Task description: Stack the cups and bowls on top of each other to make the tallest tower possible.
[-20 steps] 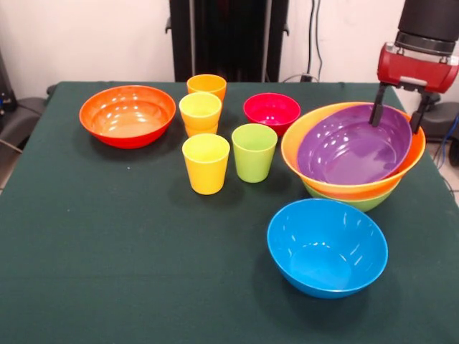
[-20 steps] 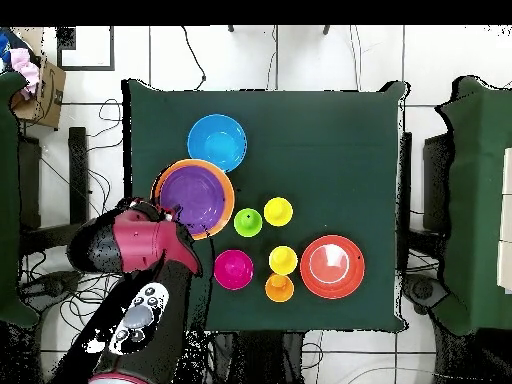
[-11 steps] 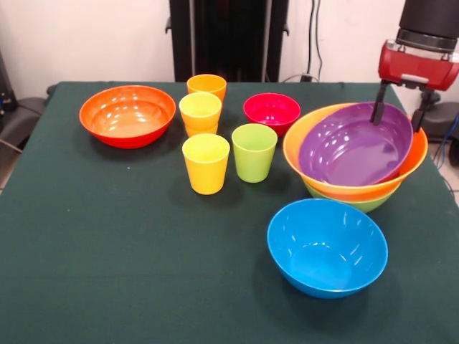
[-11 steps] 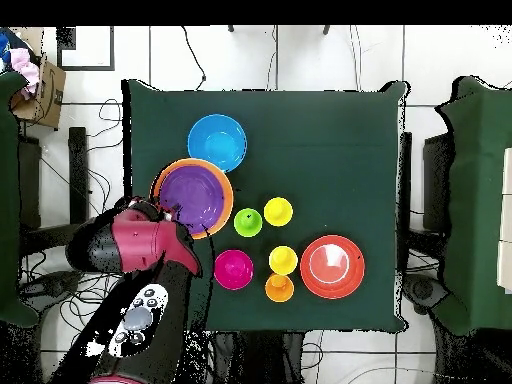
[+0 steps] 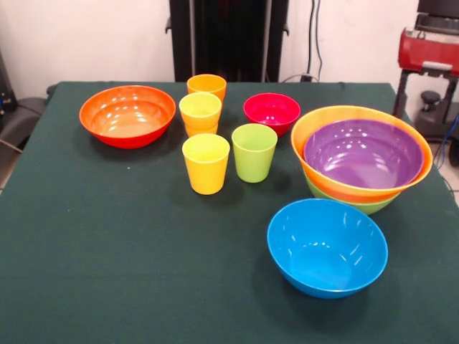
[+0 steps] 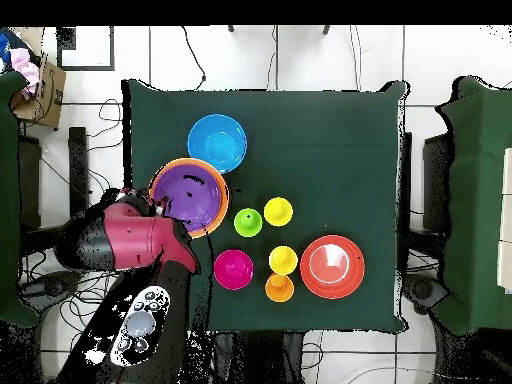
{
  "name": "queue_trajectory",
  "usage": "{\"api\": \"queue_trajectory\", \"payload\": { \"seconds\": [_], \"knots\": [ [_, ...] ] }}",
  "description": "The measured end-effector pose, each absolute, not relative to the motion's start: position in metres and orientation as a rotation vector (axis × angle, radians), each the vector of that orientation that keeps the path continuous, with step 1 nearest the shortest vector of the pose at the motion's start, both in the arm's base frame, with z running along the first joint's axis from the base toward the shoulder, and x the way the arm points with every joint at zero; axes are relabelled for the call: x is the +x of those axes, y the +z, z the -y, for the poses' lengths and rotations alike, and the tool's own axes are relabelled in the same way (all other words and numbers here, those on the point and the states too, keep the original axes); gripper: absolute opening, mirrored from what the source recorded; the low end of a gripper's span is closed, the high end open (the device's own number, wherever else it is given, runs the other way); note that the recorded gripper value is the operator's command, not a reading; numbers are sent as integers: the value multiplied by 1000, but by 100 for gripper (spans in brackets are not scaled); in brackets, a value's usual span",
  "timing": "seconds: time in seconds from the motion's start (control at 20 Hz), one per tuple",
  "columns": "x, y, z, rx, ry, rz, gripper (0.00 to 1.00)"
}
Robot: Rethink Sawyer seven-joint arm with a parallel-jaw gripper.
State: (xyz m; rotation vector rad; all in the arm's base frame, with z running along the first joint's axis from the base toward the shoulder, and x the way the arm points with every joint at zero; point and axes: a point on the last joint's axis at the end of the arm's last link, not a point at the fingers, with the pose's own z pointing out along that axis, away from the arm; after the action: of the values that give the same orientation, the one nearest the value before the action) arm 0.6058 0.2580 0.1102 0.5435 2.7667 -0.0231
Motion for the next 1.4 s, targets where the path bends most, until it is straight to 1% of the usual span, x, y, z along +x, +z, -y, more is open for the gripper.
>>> {"api": "queue_trajectory", "payload": {
  "seconds": [0.3,0.6,0.9,1.1,1.4],
  "knots": [
    [613,127,-259,553,6,-2742,100],
    [614,131,-260,553,12,-2736,100],
    [621,147,-257,564,37,-2713,100],
    [630,171,-239,621,69,-2700,100],
    [651,218,-175,782,96,-2681,100]
  ]
}}
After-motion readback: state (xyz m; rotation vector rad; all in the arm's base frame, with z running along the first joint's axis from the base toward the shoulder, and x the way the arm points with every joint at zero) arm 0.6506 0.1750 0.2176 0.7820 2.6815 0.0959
